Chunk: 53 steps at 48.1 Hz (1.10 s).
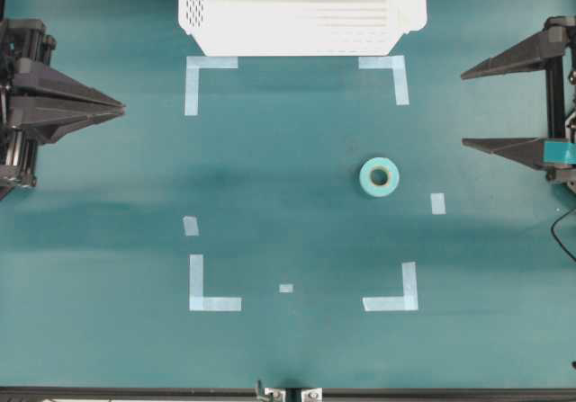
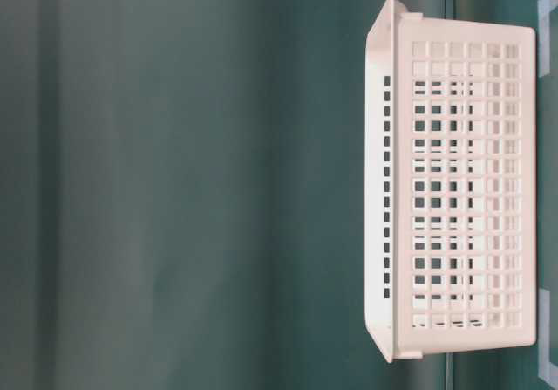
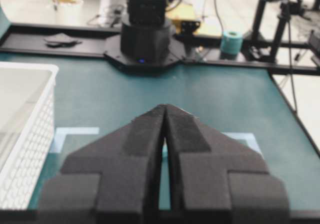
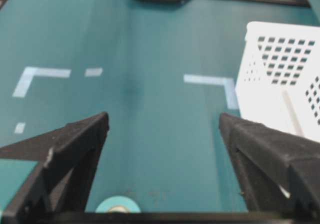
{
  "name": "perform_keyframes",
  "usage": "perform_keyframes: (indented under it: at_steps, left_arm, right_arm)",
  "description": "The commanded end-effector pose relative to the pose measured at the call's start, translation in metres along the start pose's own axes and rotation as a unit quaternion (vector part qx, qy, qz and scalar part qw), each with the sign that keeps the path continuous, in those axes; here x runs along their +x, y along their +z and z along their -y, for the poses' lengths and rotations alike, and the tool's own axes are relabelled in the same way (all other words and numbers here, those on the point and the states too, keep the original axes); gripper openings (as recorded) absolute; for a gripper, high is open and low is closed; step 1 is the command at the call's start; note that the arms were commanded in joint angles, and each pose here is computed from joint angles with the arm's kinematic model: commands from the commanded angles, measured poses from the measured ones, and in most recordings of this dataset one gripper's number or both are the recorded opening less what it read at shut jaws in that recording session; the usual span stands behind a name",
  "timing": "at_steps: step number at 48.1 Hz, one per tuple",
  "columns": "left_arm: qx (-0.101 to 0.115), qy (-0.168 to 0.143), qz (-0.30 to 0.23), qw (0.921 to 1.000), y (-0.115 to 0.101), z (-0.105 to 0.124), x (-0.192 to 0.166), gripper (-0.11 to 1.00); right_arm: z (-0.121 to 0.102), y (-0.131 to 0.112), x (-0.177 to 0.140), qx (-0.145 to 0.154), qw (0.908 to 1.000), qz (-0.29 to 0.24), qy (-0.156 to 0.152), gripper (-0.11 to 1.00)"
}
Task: Put the tape into the white basket.
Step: 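Open the right gripper and move it toward the light-blue tape roll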
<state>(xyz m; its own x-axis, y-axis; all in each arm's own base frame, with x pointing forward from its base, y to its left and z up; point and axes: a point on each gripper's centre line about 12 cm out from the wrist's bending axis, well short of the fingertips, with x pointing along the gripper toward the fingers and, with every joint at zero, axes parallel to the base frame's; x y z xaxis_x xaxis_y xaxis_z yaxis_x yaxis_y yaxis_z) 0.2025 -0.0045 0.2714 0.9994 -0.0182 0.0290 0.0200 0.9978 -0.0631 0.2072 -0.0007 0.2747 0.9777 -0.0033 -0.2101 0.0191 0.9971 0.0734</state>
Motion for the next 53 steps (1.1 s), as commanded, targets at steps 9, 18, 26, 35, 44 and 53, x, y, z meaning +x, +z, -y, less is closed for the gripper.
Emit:
perform_keyframes:
  at_steps: [9,18,26,35,44,53]
  left_arm:
    - [0.001,-0.001,-0.037,0.9993,-0.014,0.000,-0.014,-0.11]
    - [-0.001,-0.002,-0.052,0.9987,-0.025,0.000,-0.034,-0.11]
    - [-0.001,-0.002,-0.058,0.9983,-0.040,-0.001,-0.053,-0.11]
    - [0.002,-0.004,-0.055,0.9985,-0.054,-0.002,-0.068,-0.11]
    - [0.004,-0.003,-0.081,0.9967,-0.072,-0.003,-0.072,-0.11]
    - [0.006,-0.002,-0.094,0.9955,-0.085,-0.004,-0.074,-0.11]
  right_arm:
    - [-0.001,0.018,0.005,0.007,0.9970,-0.077,-0.008,0.98]
    - [-0.004,0.027,0.015,0.006,0.9949,-0.100,-0.005,0.98]
    - [-0.011,0.022,0.033,0.001,0.9883,-0.152,0.005,0.98]
    - [-0.015,0.014,0.051,-0.003,0.9763,-0.216,0.004,0.98]
    - [-0.015,0.009,0.065,-0.002,0.9669,-0.255,0.001,0.98]
    - [-0.016,0.000,0.077,0.017,0.9554,-0.295,-0.008,0.98]
